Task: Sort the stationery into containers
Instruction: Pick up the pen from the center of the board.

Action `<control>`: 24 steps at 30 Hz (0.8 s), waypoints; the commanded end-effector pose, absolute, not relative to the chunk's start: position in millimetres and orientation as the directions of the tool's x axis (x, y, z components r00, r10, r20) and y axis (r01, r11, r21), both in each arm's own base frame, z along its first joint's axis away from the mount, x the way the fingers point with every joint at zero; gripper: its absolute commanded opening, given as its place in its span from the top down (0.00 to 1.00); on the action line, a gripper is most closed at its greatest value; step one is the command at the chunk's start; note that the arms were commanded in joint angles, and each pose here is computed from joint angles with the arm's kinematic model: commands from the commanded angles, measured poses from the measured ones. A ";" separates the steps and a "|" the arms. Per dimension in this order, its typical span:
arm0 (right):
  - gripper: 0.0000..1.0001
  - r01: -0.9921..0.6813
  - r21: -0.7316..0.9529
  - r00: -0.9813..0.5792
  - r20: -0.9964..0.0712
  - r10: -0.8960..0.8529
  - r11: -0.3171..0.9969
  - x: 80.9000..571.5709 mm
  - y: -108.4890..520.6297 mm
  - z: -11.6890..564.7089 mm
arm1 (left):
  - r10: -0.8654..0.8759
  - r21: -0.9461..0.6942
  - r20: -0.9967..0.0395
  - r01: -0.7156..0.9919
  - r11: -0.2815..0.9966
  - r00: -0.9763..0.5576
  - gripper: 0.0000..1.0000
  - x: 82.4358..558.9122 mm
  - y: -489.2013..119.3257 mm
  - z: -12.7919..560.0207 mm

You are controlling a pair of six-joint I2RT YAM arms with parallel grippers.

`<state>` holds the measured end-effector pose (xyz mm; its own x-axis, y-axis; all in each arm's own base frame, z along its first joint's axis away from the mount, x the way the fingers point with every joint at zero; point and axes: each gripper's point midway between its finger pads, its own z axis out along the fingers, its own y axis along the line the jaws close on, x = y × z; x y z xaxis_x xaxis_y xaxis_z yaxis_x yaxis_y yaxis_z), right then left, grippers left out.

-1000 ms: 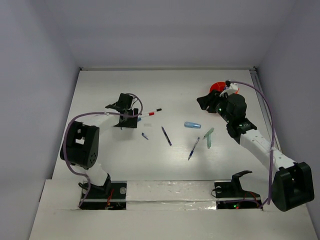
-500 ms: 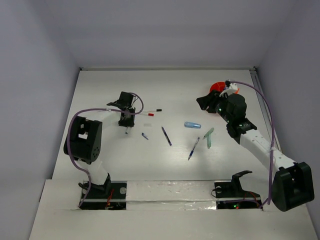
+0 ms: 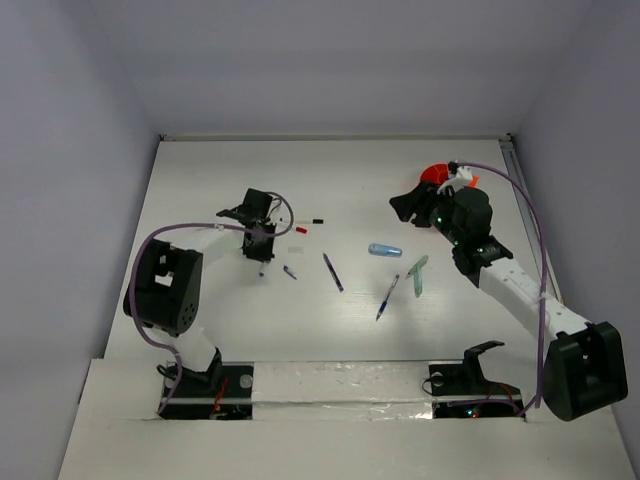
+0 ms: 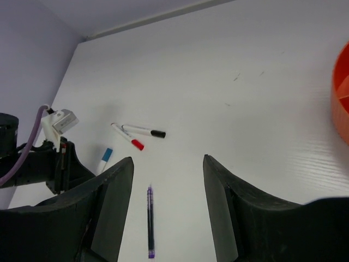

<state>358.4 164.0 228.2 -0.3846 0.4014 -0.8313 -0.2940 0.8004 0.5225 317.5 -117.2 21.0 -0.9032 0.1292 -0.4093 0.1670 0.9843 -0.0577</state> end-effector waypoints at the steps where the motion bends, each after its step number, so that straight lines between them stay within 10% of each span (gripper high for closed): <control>1: 0.38 -0.406 0.554 -0.428 -0.818 0.384 0.727 353.1 189.3 234.3 | 0.145 -0.138 -0.425 0.223 0.965 -0.893 1.00 296.3 -133.5 46.8; 8: 0.16 -0.636 0.649 -0.564 -0.760 0.323 0.418 314.7 251.7 244.1 | 0.053 -0.317 -0.708 0.383 0.868 -0.705 1.00 285.0 -169.2 140.3; 24: 0.00 -0.712 0.656 -0.635 -0.754 0.168 0.253 284.0 323.3 224.5 | -0.063 -0.550 -0.784 0.643 0.533 -0.618 1.00 236.8 -273.2 198.0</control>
